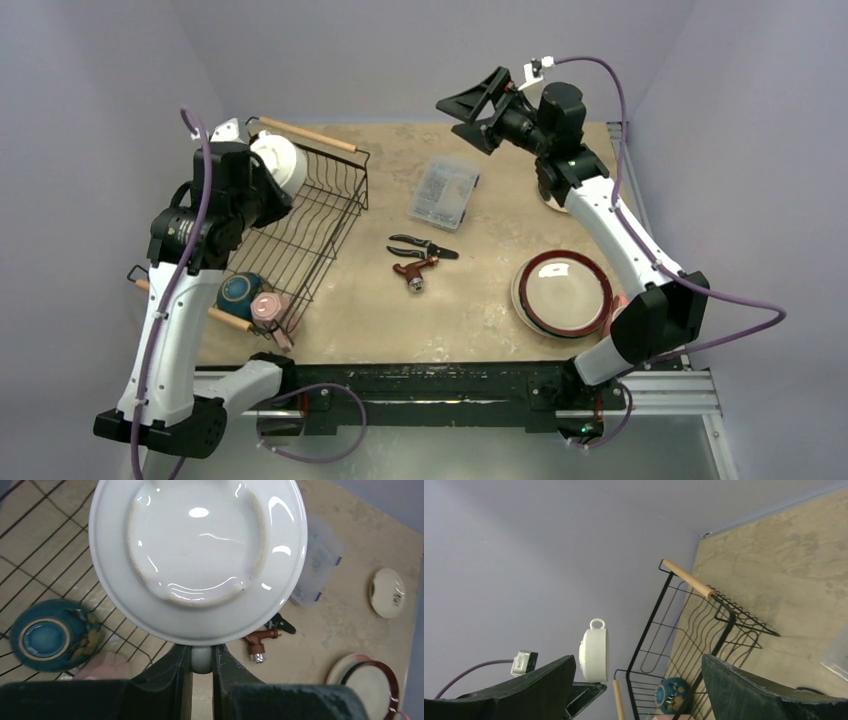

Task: Load the mixed dishes into the dish rack
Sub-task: Turn the bowl upside down on the dish rack.

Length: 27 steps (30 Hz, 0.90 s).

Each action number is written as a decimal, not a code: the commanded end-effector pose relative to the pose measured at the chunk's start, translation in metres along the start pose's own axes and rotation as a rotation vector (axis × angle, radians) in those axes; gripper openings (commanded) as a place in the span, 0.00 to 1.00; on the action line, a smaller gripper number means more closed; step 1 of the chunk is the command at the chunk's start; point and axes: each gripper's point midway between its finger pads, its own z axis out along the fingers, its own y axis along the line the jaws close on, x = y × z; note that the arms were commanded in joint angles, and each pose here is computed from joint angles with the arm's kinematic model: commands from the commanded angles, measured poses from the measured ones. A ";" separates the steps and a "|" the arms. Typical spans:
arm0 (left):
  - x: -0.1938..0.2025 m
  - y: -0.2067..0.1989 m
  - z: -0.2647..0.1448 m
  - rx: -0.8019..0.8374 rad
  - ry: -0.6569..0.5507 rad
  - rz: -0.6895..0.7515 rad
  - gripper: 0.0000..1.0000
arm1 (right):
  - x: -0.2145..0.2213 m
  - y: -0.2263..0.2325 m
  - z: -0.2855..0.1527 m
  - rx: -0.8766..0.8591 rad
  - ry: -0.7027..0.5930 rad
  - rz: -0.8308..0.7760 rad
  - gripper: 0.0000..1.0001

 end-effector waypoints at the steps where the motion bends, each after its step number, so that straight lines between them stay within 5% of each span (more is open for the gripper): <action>1: -0.016 0.063 -0.004 -0.311 -0.070 -0.017 0.00 | 0.003 0.001 -0.019 0.079 0.013 -0.076 0.99; 13: -0.001 0.128 0.053 -0.687 -0.118 -0.328 0.00 | 0.007 0.000 -0.027 0.187 0.105 -0.130 0.99; 27: 0.043 0.165 0.147 -0.842 -0.102 -0.597 0.00 | 0.008 -0.011 -0.019 0.261 0.164 -0.093 0.99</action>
